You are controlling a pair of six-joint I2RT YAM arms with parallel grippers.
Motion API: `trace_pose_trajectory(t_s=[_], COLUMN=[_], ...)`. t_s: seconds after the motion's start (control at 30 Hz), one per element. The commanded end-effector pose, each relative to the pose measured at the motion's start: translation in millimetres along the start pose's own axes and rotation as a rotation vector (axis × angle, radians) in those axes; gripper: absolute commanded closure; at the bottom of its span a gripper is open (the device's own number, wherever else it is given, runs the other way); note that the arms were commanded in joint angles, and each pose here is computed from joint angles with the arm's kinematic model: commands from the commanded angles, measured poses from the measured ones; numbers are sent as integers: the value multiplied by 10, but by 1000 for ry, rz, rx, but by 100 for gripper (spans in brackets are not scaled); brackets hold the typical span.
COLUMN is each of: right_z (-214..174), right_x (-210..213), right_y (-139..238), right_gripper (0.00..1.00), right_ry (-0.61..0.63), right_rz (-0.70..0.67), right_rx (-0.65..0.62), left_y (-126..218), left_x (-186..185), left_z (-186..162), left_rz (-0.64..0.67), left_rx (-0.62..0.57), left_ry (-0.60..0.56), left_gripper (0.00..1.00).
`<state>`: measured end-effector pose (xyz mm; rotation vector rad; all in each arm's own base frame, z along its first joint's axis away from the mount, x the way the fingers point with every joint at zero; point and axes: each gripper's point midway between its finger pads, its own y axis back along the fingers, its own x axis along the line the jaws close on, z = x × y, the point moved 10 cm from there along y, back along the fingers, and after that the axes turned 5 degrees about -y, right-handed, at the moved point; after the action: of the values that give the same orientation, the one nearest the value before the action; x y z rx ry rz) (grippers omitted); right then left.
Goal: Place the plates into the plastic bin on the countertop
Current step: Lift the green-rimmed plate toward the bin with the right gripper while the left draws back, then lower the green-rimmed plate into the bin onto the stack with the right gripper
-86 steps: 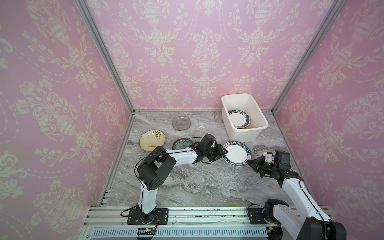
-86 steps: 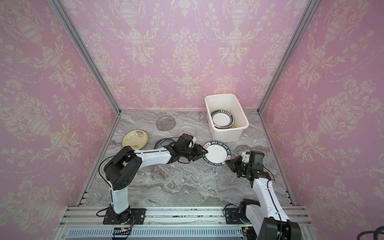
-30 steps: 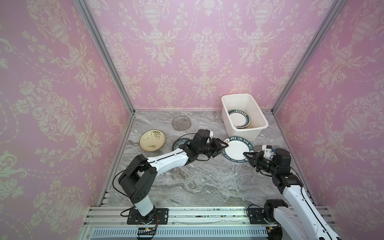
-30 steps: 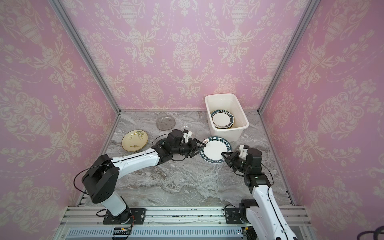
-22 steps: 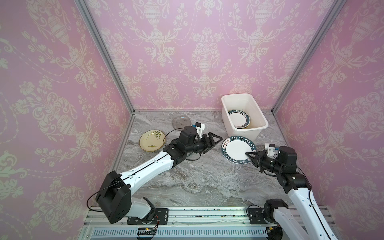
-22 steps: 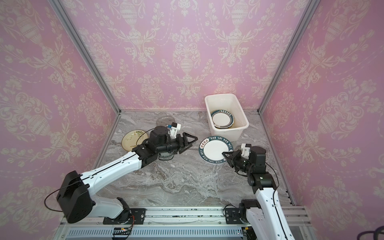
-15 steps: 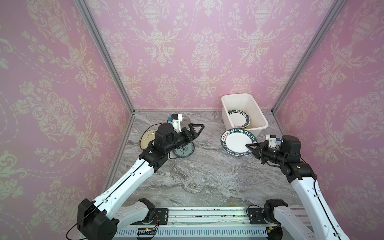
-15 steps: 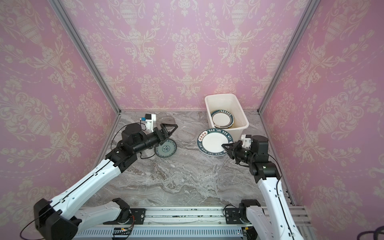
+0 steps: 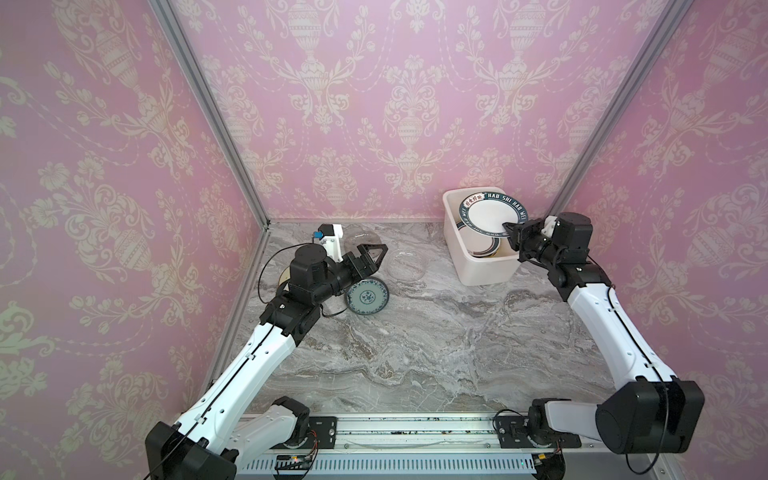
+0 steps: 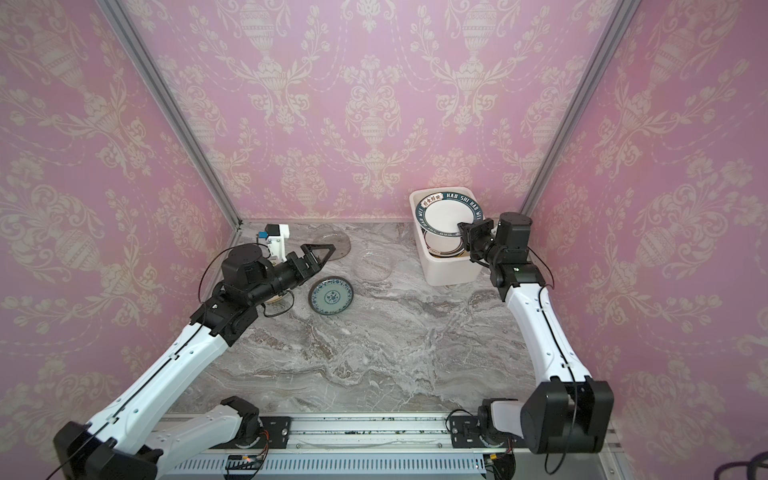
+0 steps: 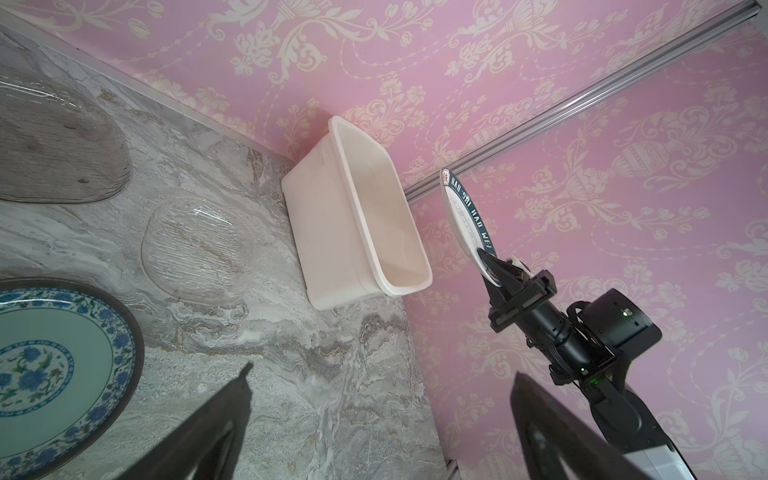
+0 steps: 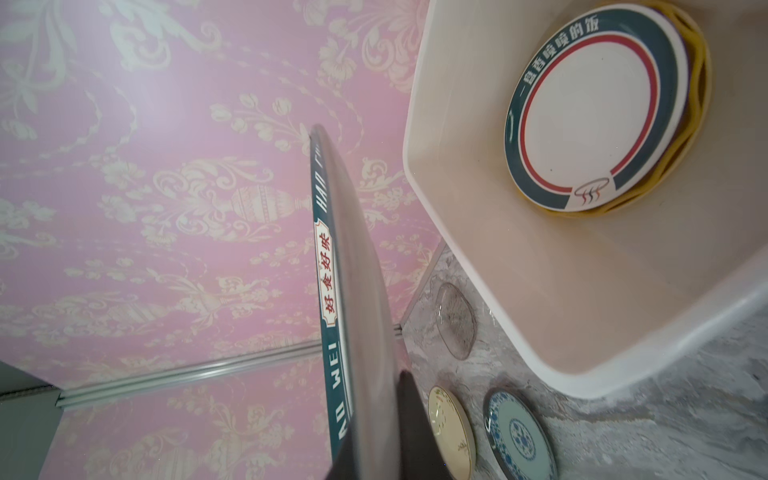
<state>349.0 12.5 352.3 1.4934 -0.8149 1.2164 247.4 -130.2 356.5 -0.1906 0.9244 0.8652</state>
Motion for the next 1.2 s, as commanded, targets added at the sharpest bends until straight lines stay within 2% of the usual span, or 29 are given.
trace_pose_trajectory(t_s=[0.0, 0.23, 0.47, 0.6, 0.73, 1.17], right_z=[148, 287, 248, 163, 99, 94], right_x=[296, 88, -154, -349, -471, -872], right_y=[-140, -736, -1196, -1342, -1439, -1682], right_gripper=[100, 100, 100, 100, 100, 100], right_ry=[-34, -79, -102, -147, -137, -147], right_rz=[142, 54, -71, -159, -235, -357], right_rx=[-172, -247, -294, -346, -389, -411], left_y=[-45, -245, -377, -413, -454, -532], left_x=[-81, -133, -62, -38, -22, 47], left_z=[77, 172, 163, 156, 160, 118], left_rz=[-28, -36, -16, -9, -5, 16], left_rx=[25, 90, 118, 129, 134, 180], left_ry=[-50, -104, -91, -86, -78, -82], left_gripper=[1, 1, 1, 1, 1, 1])
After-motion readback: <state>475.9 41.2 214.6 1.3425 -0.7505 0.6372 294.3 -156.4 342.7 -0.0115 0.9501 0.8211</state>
